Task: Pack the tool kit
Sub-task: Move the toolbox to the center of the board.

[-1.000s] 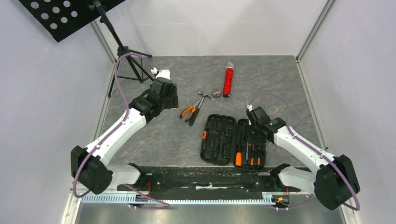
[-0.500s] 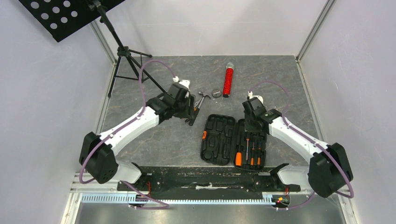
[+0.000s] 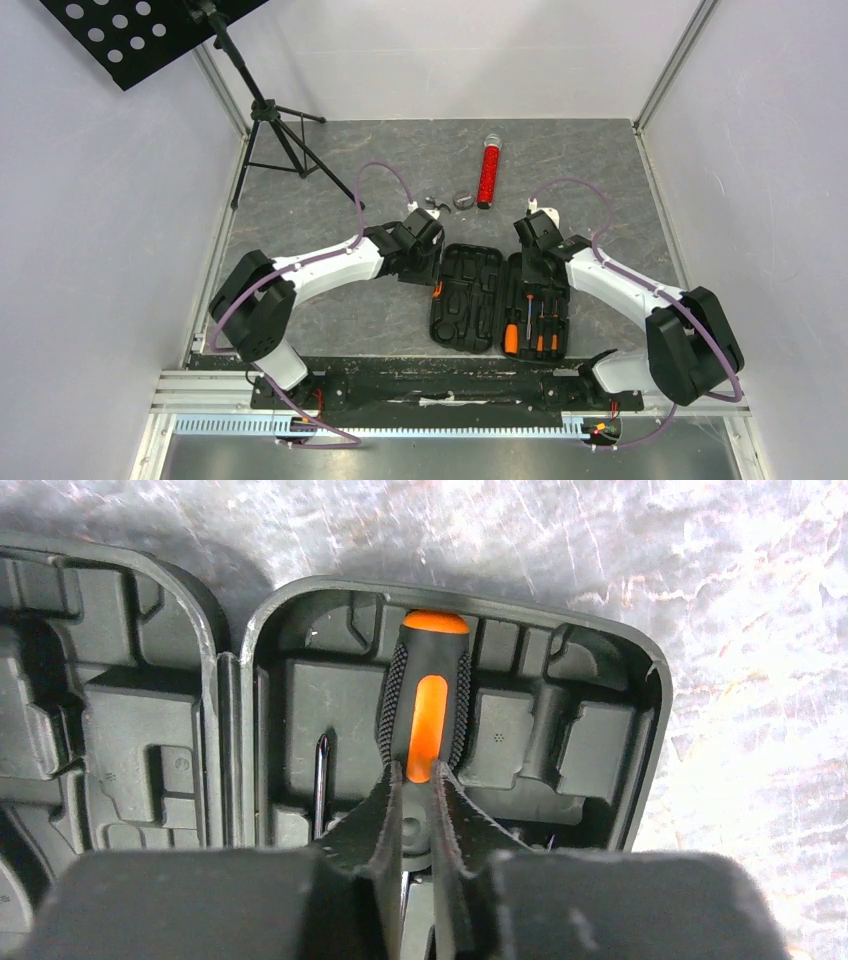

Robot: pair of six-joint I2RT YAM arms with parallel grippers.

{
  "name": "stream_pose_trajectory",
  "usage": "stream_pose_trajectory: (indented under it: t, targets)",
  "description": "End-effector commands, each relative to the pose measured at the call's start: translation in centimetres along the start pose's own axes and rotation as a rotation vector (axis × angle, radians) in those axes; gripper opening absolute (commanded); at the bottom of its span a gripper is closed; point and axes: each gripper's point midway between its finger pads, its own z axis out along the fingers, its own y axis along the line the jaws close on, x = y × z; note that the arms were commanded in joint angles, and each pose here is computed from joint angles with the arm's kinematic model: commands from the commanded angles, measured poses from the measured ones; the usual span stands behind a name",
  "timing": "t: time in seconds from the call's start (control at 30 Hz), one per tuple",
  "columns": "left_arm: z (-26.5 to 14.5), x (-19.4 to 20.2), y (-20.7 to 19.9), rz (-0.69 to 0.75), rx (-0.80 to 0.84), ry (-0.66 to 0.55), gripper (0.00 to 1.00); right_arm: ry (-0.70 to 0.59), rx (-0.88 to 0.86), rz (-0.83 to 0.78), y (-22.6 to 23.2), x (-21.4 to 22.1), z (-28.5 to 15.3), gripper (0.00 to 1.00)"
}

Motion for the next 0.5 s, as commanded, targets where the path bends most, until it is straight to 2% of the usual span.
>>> stream_pose_trajectory:
  t: [0.0, 0.1, 0.3, 0.47]
  targets:
    - [1.5, 0.1, -1.2, -0.086, 0.044, -0.006, 0.51, -0.036, 0.002, 0.022, 0.0, -0.1, 2.2, 0.07]
    - [2.4, 0.5, -1.0, -0.111, 0.035, 0.0, 0.48, -0.084, -0.01, 0.014, 0.1, -1.4, 2.9, 0.03]
    - [3.8, 0.6, -1.0, -0.134, 0.021, 0.012, 0.44, -0.137, -0.081, 0.008, 0.8, -4.3, 3.7, 0.03]
    - [2.9, 0.0, -1.0, -0.141, 0.023, -0.021, 0.44, -0.12, -0.12, -0.04, 1.4, -6.0, 0.8, 0.14]
